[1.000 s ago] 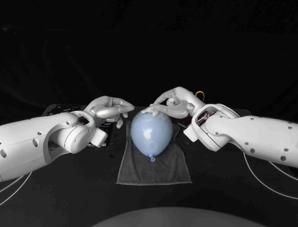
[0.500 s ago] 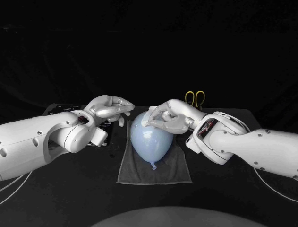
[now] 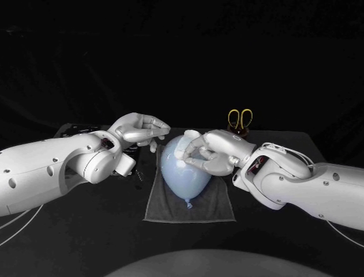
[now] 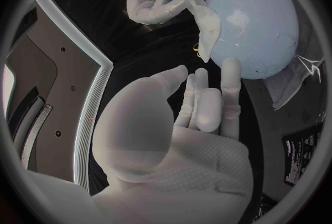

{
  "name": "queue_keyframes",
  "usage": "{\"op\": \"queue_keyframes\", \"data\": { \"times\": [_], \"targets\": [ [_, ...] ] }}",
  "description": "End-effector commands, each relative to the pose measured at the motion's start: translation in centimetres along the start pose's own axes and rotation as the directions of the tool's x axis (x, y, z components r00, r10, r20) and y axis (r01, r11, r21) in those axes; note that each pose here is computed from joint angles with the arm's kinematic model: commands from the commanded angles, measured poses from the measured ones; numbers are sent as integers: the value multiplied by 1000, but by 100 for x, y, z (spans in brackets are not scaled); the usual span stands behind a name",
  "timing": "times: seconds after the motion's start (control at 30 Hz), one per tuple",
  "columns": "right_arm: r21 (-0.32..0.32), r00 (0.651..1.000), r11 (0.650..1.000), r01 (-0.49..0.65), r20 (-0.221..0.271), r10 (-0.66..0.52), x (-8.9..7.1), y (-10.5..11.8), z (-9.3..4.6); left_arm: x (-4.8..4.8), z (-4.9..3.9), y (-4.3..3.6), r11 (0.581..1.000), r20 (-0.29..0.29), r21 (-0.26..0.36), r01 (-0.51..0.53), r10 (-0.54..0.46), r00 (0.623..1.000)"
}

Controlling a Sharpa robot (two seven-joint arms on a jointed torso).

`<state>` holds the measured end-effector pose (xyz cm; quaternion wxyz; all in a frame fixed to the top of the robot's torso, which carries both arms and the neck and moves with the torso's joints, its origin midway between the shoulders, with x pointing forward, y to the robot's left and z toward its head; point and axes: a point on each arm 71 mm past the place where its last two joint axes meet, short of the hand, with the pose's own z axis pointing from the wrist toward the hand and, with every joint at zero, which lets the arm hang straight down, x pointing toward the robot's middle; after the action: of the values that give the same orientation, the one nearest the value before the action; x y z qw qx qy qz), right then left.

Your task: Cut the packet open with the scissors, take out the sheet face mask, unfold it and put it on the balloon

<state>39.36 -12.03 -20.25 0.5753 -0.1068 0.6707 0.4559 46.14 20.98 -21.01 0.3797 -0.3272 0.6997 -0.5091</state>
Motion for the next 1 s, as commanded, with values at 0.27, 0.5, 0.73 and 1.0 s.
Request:
{"op": "queue_keyframes", "data": {
  "times": [0.27, 0.5, 0.73, 1.0],
  "targets": [
    [-80, 990, 987, 142, 4, -142, 90, 60, -74, 161, 63, -61, 962, -59, 102, -254, 261, 964],
    [-92, 987, 983, 160, 18, -159, 118, 65, -101, 265, 128, -22, 908, 0, 133, -397, 400, 916],
    [-99, 986, 981, 168, 24, -166, 149, 68, -119, 323, 218, 22, 871, 50, 103, -480, 477, 877],
    [-100, 986, 981, 169, 24, -167, 193, 65, -141, 341, 259, 52, 849, 71, 59, -525, 521, 851]
  ]
}}
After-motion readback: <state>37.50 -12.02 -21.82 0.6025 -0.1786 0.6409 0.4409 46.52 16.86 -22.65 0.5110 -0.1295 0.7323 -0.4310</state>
